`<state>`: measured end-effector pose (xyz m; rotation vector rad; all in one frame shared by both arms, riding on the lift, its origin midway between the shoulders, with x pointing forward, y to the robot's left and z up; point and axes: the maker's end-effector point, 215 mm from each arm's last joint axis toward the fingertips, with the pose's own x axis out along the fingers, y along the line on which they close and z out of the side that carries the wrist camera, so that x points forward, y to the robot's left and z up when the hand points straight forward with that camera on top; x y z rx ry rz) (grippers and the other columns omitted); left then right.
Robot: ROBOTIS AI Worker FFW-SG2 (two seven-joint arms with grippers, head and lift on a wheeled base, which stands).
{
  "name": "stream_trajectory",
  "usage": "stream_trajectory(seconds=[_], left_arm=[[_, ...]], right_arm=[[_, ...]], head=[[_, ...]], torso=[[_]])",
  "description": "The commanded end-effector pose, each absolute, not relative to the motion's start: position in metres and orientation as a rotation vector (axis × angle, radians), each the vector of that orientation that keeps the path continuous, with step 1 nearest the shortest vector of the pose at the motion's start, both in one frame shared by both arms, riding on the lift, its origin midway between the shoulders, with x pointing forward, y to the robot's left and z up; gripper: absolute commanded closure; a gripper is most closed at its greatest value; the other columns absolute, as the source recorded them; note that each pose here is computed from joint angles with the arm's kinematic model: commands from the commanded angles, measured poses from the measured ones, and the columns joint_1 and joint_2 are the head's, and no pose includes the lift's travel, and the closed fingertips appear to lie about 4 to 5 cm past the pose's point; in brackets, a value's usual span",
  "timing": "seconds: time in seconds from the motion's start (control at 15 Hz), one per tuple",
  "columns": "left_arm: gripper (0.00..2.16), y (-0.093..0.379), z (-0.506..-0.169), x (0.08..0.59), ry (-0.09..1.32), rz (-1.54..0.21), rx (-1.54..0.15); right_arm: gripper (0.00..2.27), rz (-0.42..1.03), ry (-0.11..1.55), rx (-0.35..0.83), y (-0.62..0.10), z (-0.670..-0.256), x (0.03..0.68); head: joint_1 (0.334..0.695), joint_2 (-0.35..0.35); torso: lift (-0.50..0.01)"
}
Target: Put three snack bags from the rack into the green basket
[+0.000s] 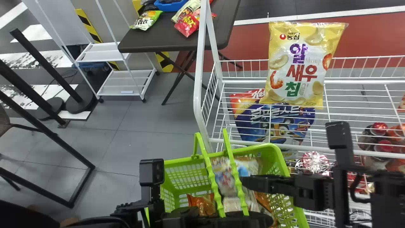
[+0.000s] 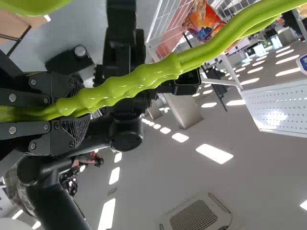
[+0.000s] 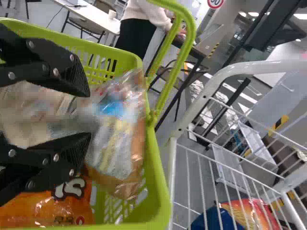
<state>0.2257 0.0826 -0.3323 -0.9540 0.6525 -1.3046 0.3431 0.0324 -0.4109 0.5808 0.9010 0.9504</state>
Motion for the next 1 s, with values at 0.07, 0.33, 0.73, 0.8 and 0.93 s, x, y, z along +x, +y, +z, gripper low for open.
stream_trajectory(seconds=[0.07, 0.33, 0.73, 0.8, 0.93], left_arm=[[2.15, 0.086, -0.330, 0.226, 0.641, -1.308, -0.963], [2.15, 0.086, -0.330, 0.226, 0.641, -1.308, -0.963], [2.15, 0.086, -0.331, 0.226, 0.642, -1.305, -0.961], [2.15, 0.086, -0.331, 0.226, 0.642, -1.305, -0.961], [2.15, 0.086, -0.332, 0.226, 0.644, -1.304, -0.964]], right_arm=[[0.04, 0.923, 0.885, 0.650, 0.006, -0.396, 0.361], [0.04, 0.771, 0.771, 0.610, -0.069, -0.383, 0.421], [0.04, 0.453, 0.555, 0.389, -0.214, -0.363, 0.505], [0.04, 0.397, 0.523, 0.348, -0.239, -0.362, 0.516], [0.05, 0.286, 0.449, 0.259, -0.285, -0.358, 0.536]], head=[[0.695, 0.234], [0.695, 0.143], [0.695, -0.088], [0.695, -0.122], [0.695, -0.202]], torso=[[0.000], [0.000], [0.000], [0.000], [0.000]])
